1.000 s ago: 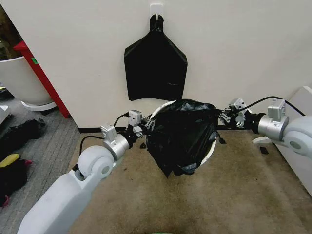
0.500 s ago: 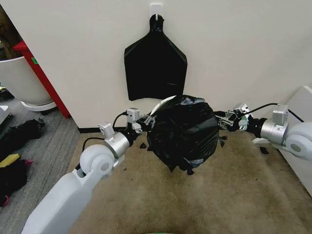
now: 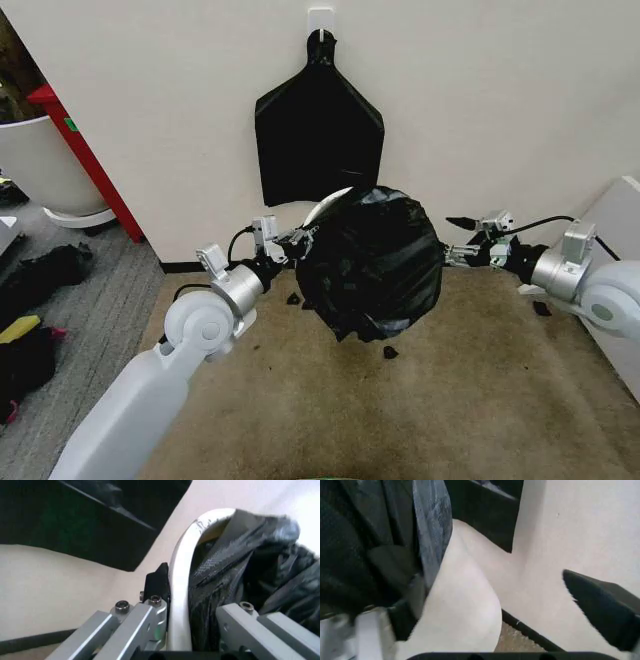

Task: Place the garbage bag over the trash bin.

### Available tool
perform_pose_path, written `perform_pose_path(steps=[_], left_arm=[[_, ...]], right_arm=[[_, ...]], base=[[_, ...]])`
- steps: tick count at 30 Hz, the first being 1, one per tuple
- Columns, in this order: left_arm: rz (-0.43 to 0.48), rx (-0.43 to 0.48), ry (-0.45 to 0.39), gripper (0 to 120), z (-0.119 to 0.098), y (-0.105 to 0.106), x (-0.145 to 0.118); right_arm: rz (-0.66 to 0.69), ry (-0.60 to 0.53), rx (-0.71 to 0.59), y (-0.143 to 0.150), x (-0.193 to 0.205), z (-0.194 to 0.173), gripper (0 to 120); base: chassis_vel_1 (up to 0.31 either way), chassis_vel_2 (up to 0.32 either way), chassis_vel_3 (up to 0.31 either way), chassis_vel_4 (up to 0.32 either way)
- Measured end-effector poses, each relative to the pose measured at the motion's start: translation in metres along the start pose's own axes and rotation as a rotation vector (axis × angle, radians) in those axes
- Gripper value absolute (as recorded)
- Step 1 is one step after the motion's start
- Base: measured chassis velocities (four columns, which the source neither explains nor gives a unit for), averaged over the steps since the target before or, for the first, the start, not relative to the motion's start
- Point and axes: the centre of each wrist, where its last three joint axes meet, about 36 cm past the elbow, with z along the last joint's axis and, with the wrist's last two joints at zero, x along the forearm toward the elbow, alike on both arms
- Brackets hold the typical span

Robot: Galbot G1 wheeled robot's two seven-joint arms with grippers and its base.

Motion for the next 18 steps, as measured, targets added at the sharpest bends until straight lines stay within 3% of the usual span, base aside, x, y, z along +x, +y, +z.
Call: perform_pose_path(steps=[5,9,18], left_arm=[[-0.007,-0.219,0.059,4,0.017,0.014,0.000],[-0.012,-0.288,0.080,4,0.025,0.019,0.001],[-0.038,-0.250,0.070,4,0.024,0.025,0.003]], right_arm=[[0.010,0.021,0.051,0.005,0.001,-0.014,100],[0.035,0.024,0.064,0.005,0.001,-0.022,100],[0.001,0.029,0.053,-0.008,0.007,-0.018,100]], base=[[0.000,0.000,0.000,0.000],[0.000,0.000,0.000,0.000],[0.000,0.000,0.000,0.000]])
